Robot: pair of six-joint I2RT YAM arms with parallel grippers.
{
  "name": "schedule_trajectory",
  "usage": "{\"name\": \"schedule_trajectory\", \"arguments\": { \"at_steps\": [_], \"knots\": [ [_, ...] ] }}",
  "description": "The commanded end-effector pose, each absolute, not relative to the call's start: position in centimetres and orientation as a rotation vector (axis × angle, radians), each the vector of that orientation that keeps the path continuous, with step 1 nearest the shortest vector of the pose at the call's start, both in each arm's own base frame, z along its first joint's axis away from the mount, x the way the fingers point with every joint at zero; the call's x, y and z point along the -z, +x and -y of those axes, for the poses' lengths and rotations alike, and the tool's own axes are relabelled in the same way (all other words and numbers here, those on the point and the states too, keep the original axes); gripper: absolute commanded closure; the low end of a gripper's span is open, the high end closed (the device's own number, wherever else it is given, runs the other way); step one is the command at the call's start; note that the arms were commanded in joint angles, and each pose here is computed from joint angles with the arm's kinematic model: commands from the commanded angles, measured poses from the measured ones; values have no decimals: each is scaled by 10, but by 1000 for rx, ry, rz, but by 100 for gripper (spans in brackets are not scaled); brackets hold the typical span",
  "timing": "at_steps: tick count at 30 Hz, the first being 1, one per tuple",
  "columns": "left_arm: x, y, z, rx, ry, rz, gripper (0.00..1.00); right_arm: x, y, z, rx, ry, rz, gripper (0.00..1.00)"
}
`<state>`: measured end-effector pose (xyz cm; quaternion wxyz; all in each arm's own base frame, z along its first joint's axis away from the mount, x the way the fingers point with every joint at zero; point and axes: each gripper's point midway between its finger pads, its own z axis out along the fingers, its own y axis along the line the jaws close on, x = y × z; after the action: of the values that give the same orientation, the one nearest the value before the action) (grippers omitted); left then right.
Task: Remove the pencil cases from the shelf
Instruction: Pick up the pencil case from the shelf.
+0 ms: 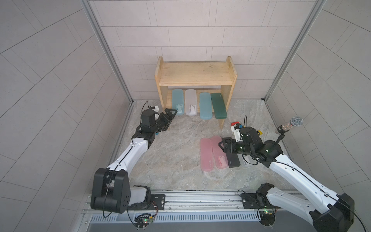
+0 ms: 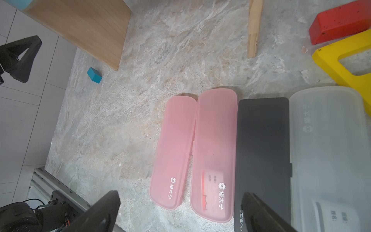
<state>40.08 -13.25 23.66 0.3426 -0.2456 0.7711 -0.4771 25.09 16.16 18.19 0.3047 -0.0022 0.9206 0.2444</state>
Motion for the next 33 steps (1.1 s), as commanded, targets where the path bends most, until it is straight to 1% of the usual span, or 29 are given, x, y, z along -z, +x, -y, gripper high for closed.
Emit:
{"name": "schedule_trajectory", "arguments": {
  "at_steps": [1, 19, 22, 24, 31, 33],
  "knots": [
    [-255, 414, 135, 1293, -616, -1951, 6, -193, 252, -159, -653, 1, -2417, 0],
    [-252, 429, 136, 1320, -654, -1931, 21, -196, 244, -145, -599, 22, -2418, 0],
    [-255, 433, 135, 1314, -657, -1917, 26, -195, 242, -144, -598, 22, -2421, 0],
    [-256, 435, 135, 1313, -656, -1914, 30, -196, 242, -142, -593, 23, -2419, 0],
    [-258, 441, 136, 1326, -653, -1902, 37, -195, 243, -140, -583, 24, -2423, 0],
    [-258, 440, 137, 1328, -653, -1902, 38, -194, 243, -140, -580, 22, -2426, 0]
  ]
}}
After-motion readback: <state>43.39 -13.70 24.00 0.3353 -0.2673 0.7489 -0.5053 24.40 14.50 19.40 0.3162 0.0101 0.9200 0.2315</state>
